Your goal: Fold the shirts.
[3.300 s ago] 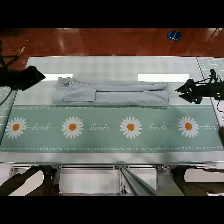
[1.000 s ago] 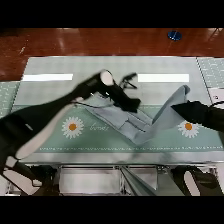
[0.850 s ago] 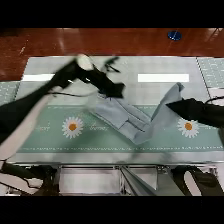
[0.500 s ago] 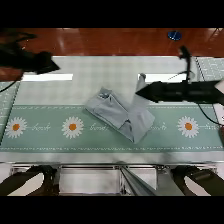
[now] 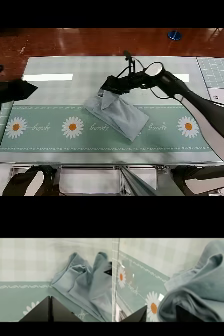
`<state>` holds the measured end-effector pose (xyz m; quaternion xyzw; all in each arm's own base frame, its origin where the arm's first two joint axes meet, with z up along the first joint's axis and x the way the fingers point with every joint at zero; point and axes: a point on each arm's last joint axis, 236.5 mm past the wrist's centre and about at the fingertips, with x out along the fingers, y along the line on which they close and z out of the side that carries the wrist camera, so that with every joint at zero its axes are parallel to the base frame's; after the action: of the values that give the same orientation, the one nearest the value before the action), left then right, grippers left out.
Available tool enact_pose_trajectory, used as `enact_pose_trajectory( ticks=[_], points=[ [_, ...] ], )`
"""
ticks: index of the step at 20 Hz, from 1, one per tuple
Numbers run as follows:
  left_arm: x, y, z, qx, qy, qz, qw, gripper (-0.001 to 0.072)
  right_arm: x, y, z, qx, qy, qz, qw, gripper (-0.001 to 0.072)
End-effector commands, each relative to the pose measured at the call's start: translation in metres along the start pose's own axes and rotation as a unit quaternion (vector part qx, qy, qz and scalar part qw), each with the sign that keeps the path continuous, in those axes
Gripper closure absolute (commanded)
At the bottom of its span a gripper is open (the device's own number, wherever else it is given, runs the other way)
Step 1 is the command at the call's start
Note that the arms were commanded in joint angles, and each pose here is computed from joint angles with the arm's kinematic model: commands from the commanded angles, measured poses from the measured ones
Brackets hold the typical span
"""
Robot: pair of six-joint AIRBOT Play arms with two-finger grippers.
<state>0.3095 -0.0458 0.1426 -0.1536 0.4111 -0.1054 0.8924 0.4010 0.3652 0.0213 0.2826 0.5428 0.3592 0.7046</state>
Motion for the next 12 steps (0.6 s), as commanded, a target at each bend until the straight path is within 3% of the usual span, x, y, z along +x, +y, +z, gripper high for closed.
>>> enact_pose_trajectory(
  ticks=[1, 4, 6, 7, 9, 11, 12],
  points=[
    [0.02, 0.007, -0.016, -0.026, 0.005, -0.006, 1.0, 0.0689, 0.014, 0.001, 0.014, 0.021, -0.001, 0.017, 1.0, 0.0294],
    [0.028, 0.01, -0.019, -0.034, 0.013, -0.007, 0.999, 0.0689, -0.061, 0.029, 0.035, 0.003, -0.002, 0.051, 0.999, 0.0296],
    [0.027, 0.01, -0.02, -0.034, 0.015, -0.007, 0.999, 0.0689, -0.138, 0.034, 0.032, -0.037, -0.006, 0.022, 0.999, 0.0296],
    [0.027, 0.009, -0.022, -0.035, 0.018, -0.008, 0.999, 0.0689, -0.173, 0.023, 0.023, -0.062, -0.007, -0.036, 0.997, 0.0296],
    [0.027, 0.009, -0.024, -0.035, 0.023, -0.009, 0.999, 0.0689, -0.247, -0.025, -0.005, -0.075, -0.032, -0.22, 0.972, 0.0296],
    [0.027, 0.007, -0.025, -0.034, 0.025, -0.011, 0.999, 0.0689, -0.308, -0.082, -0.042, -0.012, -0.113, -0.377, 0.919, 0.0296],
    [0.027, 0.005, -0.026, -0.035, 0.028, -0.015, 0.999, 0.069, -0.322, -0.11, -0.065, 0.039, -0.17, -0.417, 0.892, 0.0296]
  ],
)
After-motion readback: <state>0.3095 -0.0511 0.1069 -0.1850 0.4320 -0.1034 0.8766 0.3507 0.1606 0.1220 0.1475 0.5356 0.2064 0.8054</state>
